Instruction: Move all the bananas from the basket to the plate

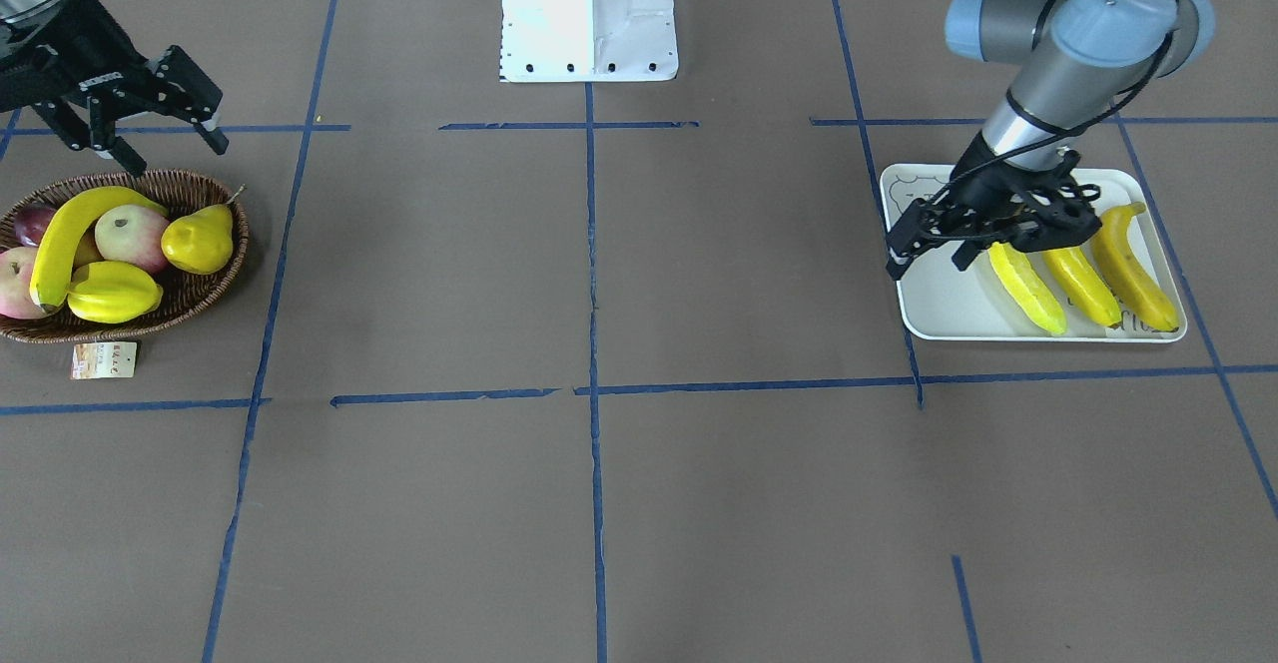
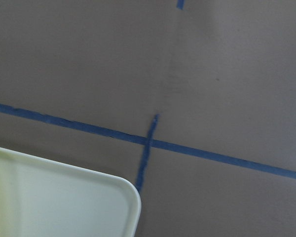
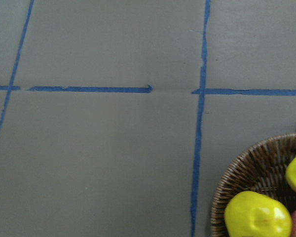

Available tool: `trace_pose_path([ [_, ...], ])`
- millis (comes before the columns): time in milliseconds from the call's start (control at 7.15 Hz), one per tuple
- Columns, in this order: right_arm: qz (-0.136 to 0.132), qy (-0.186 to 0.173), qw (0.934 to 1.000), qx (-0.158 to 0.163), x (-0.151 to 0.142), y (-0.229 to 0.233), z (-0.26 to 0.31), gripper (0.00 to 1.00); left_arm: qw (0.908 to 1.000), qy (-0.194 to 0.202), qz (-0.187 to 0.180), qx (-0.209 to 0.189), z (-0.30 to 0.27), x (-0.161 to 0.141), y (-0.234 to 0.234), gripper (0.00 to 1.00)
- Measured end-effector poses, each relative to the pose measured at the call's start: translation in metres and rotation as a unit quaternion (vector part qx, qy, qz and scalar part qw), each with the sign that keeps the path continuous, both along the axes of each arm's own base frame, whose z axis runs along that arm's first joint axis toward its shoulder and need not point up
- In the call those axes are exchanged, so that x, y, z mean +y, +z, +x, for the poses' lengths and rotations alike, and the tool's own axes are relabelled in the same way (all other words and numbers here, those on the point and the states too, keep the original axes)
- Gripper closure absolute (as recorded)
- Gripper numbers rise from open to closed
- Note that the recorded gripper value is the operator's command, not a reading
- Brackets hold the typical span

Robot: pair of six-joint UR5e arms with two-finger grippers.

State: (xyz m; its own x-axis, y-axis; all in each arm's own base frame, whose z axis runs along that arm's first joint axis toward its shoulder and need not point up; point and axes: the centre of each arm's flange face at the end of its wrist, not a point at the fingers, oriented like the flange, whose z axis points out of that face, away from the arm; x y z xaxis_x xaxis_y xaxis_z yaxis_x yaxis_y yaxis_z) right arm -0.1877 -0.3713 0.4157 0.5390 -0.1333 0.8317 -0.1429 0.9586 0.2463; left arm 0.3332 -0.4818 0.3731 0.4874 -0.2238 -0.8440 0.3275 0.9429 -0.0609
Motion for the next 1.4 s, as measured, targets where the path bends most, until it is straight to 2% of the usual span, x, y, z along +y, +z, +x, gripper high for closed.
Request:
trace_pose_path([
  [280, 0.006, -0.008, 0.9999, -0.014, 0.01, 0.076, 0.021, 0.0, 0.9997, -0.001, -0.018, 0.016, 0.033, 0.007, -0.02, 0.0],
  [420, 0.002, -0.008, 0.9999, -0.011, 0.019, 0.098, 0.03, 0.0, 0.9997, -0.001, -0.02, 0.017, 0.037, 0.008, -0.021, 0.0],
  [840, -0.012, -0.014, 0.9993, 0.033, 0.032, 0.164, 0.056, 0.0, 0.9996, -0.002, -0.022, 0.019, 0.042, 0.009, -0.025, 0.0],
  [1120, -0.023, -0.016, 0.9986, 0.044, 0.026, 0.186, 0.054, 0.0, 0.9997, -0.002, -0.02, 0.017, 0.048, 0.012, -0.026, 0.0],
  [1399, -0.023, -0.014, 0.9987, 0.042, 0.012, 0.186, 0.044, 0.01, 0.9997, -0.005, -0.018, 0.015, 0.051, 0.011, -0.026, 0.0],
])
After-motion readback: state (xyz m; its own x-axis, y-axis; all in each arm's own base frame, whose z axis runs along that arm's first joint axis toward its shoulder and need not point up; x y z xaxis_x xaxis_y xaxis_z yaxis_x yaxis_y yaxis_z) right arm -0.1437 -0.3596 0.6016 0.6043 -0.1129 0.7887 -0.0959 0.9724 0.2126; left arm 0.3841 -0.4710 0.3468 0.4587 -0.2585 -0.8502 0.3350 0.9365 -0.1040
